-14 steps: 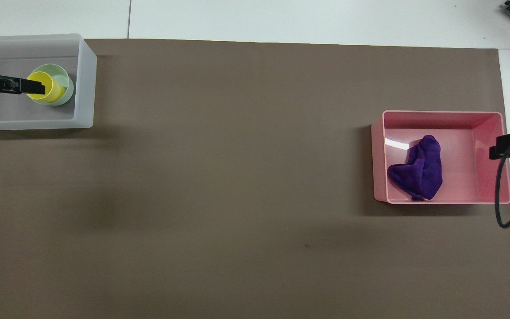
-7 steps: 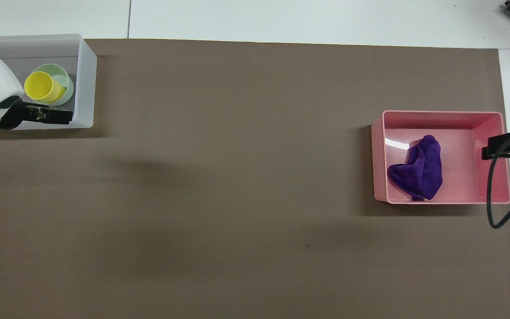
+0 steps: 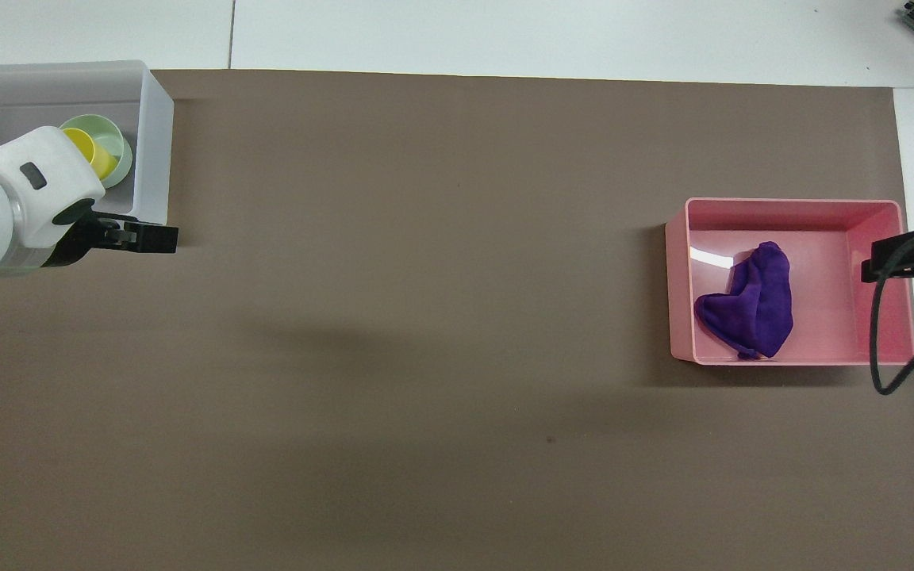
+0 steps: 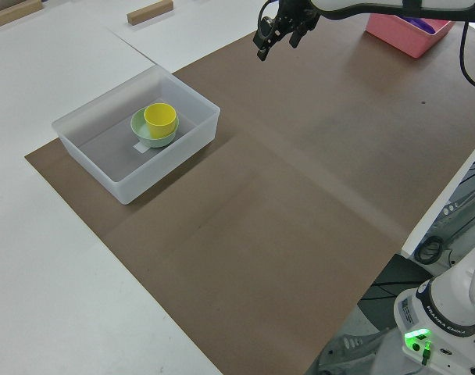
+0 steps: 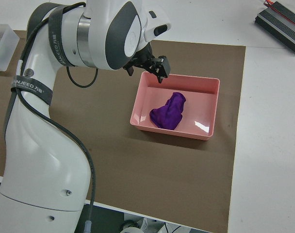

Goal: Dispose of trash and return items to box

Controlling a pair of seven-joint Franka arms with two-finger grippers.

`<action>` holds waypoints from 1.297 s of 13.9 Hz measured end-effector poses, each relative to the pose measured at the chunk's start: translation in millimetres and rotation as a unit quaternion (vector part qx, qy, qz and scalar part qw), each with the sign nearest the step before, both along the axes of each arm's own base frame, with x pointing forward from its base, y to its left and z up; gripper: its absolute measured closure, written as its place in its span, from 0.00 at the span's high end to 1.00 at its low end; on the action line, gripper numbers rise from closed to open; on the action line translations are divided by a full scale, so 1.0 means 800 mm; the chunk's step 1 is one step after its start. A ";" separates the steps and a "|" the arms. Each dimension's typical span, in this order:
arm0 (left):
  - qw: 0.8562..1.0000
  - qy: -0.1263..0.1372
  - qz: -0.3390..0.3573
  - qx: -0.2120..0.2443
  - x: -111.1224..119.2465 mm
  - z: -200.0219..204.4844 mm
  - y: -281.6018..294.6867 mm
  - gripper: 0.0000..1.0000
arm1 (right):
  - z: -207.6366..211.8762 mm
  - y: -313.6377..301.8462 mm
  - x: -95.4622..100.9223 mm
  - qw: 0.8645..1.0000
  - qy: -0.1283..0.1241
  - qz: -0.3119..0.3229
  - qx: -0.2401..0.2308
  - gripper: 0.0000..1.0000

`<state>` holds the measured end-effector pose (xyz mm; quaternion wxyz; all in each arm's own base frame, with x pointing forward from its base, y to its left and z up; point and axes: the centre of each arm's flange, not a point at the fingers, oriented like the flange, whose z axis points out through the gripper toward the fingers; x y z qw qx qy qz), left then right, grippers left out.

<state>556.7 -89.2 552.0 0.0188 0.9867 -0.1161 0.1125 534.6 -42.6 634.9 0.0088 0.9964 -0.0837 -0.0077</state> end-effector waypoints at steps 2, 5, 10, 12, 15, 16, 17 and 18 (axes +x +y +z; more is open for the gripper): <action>1.000 0.012 0.000 0.003 0.007 0.032 0.002 1.00 | -0.004 0.001 0.000 1.000 0.000 0.001 0.000 1.00; 0.999 0.034 0.004 0.008 0.019 0.060 0.011 1.00 | -0.007 0.002 -0.001 1.000 0.001 0.002 0.001 1.00; 0.995 0.092 0.021 0.014 0.013 0.057 0.039 1.00 | -0.009 0.003 -0.003 1.000 0.003 0.007 0.002 1.00; 0.994 0.103 0.028 0.015 0.008 0.056 0.050 1.00 | -0.010 0.006 -0.003 1.000 0.004 0.014 0.003 1.00; 0.994 0.106 0.028 0.015 0.006 0.055 0.051 1.00 | -0.012 0.009 -0.003 1.000 0.006 0.016 0.003 1.00; 0.994 0.106 0.028 0.015 0.006 0.054 0.051 1.00 | -0.012 0.010 -0.003 1.000 0.006 0.017 0.003 1.00; 0.994 0.106 0.028 0.015 0.006 0.055 0.051 1.00 | -0.012 0.010 -0.004 1.000 0.006 0.017 0.003 1.00; 0.994 0.106 0.028 0.015 0.006 0.055 0.051 1.00 | -0.014 0.010 -0.005 1.000 0.008 0.017 0.003 1.00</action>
